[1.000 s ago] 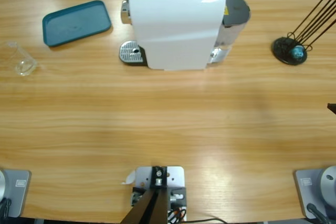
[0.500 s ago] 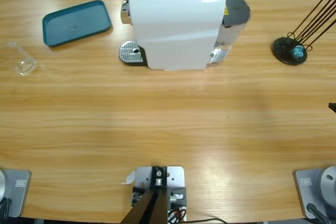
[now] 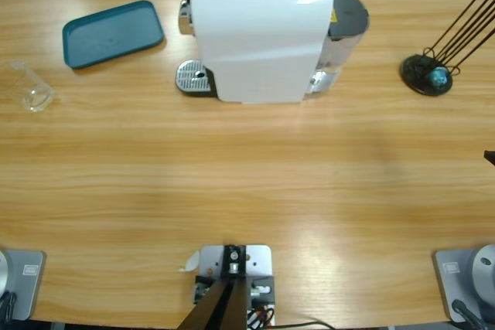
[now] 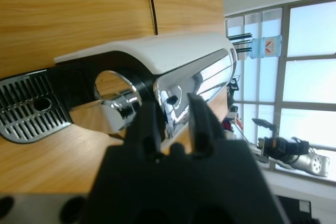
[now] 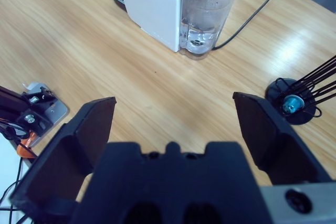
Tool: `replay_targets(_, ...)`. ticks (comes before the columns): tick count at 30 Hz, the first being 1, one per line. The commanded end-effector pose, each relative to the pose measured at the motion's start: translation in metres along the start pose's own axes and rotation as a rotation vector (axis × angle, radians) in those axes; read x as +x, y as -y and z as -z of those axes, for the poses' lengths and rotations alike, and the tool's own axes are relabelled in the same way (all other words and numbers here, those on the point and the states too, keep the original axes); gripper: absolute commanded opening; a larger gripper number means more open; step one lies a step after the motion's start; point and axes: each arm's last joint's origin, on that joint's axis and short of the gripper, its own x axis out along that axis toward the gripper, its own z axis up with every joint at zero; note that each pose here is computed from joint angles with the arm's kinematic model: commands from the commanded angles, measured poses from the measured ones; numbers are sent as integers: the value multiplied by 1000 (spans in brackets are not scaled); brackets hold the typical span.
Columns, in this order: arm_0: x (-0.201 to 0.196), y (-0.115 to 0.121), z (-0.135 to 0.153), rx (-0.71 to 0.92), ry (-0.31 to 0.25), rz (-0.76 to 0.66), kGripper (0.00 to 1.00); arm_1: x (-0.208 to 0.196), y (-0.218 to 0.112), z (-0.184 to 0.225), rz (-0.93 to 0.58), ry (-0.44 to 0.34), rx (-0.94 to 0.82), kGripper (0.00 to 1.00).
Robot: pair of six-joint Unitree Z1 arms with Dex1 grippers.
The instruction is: Pour coffee
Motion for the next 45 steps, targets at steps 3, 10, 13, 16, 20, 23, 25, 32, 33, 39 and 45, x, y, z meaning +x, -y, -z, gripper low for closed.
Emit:
replay_targets(3, -12, 25, 16, 82, 15, 58, 0, 2, 0, 6, -3, -5, 2, 1000)
replay_targets(10, -17, 78, 23, 209, -19, 347, 0, 1, 0, 7, -4, -1, 3, 1000)
replay_targets(13, -24, 99, 23, 275, -2, 420, 0, 1, 0, 7, -2, 0, 3, 1000)
replay_targets(16, -40, 108, 31, 468, 90, 425, 724, 8, 7, 1, 166, -36, 31, 1000)
replay_targets(20, -67, 68, 75, 811, 296, 146, 954, 16, 20, -13, 473, 36, 95, 1000)
replay_targets(23, -83, 25, 120, 927, 279, -101, 943, 47, 27, -15, 552, 26, 230, 980)
replay_targets(25, -90, -2, 152, 952, 183, -323, 941, 63, 35, -9, 577, 56, 341, 974)
replay_targets(32, -116, -40, 216, 1025, 24, -446, 945, 103, 72, 3, 655, -36, 484, 931)
replay_targets(33, -119, -44, 221, 1022, 25, -446, 945, 114, 78, 9, 659, -61, 501, 919)
replay_targets(39, -122, -41, 220, 980, 62, -442, 950, 169, 98, 47, 702, -100, 537, 850)
replay_targets(45, -110, -37, 210, 966, 50, -448, 950, 182, 102, 69, 758, -28, 589, 967)
